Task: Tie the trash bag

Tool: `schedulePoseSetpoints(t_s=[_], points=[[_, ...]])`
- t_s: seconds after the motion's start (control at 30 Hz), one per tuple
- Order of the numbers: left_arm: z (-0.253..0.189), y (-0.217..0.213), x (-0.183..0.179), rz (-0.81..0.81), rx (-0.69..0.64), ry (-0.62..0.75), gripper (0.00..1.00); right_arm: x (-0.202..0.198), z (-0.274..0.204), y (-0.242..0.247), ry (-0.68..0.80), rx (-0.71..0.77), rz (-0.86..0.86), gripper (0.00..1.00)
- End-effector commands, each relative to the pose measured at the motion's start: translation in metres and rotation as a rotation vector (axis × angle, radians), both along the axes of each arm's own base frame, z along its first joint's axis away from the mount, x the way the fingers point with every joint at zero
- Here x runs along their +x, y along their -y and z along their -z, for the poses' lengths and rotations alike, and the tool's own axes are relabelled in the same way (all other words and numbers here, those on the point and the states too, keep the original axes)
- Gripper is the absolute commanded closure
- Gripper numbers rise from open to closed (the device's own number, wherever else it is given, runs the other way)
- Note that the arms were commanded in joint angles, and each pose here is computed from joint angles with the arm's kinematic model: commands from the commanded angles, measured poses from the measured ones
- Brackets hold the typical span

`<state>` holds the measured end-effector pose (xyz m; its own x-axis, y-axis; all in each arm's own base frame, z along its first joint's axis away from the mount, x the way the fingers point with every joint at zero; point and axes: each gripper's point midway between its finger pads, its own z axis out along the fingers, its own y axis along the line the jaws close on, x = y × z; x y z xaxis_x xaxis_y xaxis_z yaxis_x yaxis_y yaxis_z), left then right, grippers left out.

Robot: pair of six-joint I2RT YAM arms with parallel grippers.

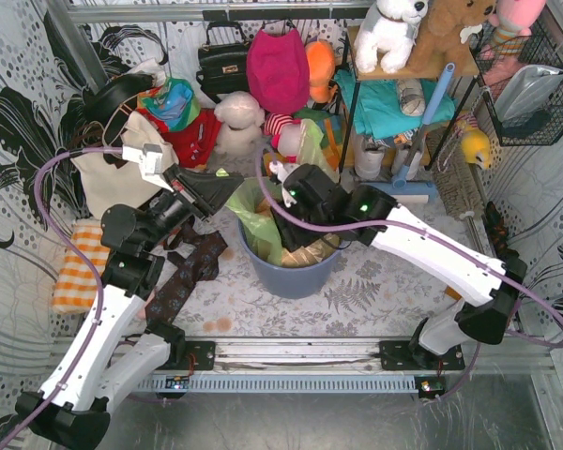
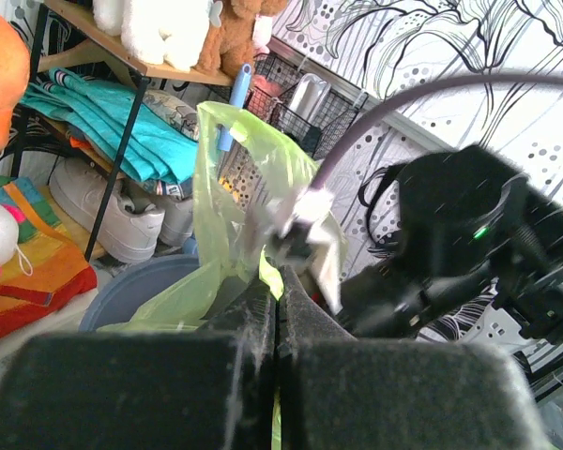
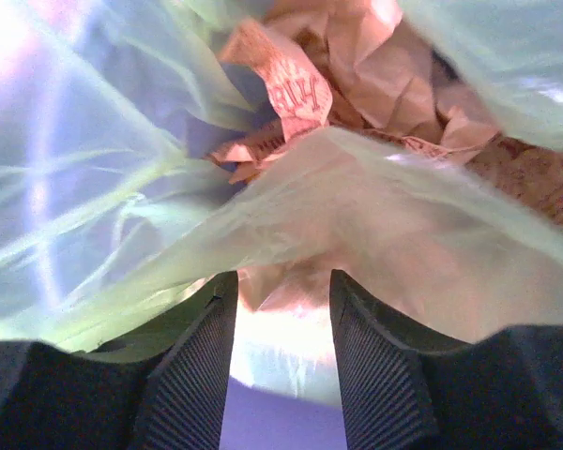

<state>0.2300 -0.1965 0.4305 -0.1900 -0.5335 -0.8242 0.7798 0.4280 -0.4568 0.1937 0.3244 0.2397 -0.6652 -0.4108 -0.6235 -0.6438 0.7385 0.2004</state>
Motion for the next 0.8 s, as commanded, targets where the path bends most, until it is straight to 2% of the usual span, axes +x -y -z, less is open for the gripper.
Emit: schedulePoseSetpoints(t_s=[0.0,0.23,0.4,0.63,0.77], points=[[-0.026,-0.002,-0.014,0.021,-0.035,0.093,1.00,-0.007,-0.079,0.022,0.099,0.104,0.016,0.54],[-0.040,-0.003,-0.023,0.036,-0.048,0.128,1.00,-0.001,-0.179,0.042,0.293,0.291,0.077,0.49],[-0.054,-0.006,-0.033,0.045,-0.073,0.164,1.00,0.021,-0.218,0.057,0.427,0.302,0.178,0.43],[-0.073,-0.006,-0.044,0.081,-0.103,0.206,1.00,0.048,-0.244,0.082,0.556,0.262,0.334,0.31],[-0.082,-0.003,-0.049,0.121,-0.121,0.227,1.00,0.075,-0.231,0.092,0.477,0.295,0.377,0.26]])
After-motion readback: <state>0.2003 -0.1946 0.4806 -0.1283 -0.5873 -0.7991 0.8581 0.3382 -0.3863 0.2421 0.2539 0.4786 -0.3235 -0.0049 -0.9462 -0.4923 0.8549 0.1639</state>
